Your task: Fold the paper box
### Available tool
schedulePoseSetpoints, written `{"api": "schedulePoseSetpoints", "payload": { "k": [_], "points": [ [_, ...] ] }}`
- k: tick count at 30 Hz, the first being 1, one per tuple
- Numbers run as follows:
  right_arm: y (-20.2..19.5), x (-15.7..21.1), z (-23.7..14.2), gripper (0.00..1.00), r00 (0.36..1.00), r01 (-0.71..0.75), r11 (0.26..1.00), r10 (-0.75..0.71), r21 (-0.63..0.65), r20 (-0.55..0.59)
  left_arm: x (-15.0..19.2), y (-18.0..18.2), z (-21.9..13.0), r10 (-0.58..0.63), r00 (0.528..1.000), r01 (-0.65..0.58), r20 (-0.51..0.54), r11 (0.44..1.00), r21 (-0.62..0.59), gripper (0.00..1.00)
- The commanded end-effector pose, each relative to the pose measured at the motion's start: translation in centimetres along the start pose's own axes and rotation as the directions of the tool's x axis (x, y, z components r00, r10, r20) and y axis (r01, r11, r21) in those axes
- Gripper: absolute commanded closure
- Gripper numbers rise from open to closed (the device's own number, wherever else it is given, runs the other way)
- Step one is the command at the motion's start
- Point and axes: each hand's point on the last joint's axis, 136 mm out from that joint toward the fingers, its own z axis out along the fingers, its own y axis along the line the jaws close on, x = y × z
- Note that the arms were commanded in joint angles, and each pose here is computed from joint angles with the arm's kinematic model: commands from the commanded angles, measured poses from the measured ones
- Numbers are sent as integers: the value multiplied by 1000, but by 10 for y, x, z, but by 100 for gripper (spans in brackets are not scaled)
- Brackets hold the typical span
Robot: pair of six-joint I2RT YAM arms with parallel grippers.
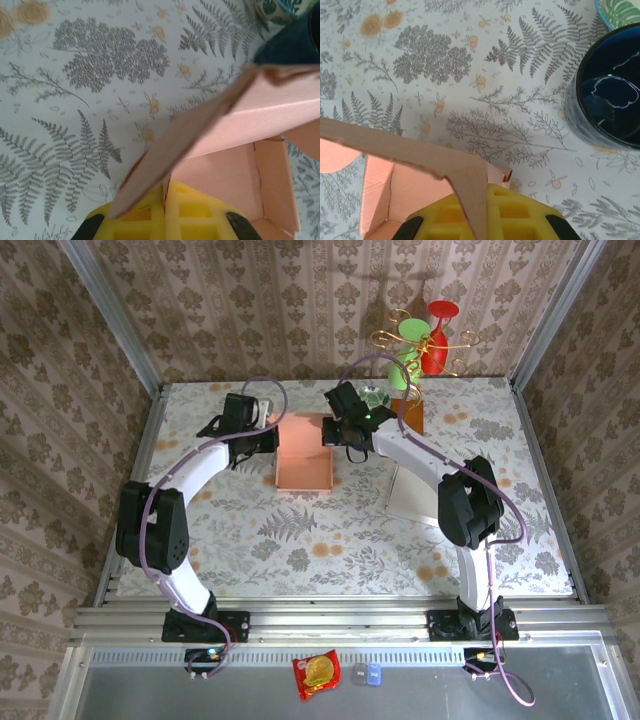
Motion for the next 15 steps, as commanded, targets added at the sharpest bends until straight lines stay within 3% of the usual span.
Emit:
{"api": "schedulePoseSetpoints", "payload": {
  "k": [1,15],
  "points": [
    [17,-20,-6,100,993,-42,998,47,-54,112,-14,-10,10,-33,996,26,78,996,86,100],
    [6,7,12,100,985,-100,994,105,-44,136,8,-10,27,-71,994,59,79,987,146,100]
  ]
}}
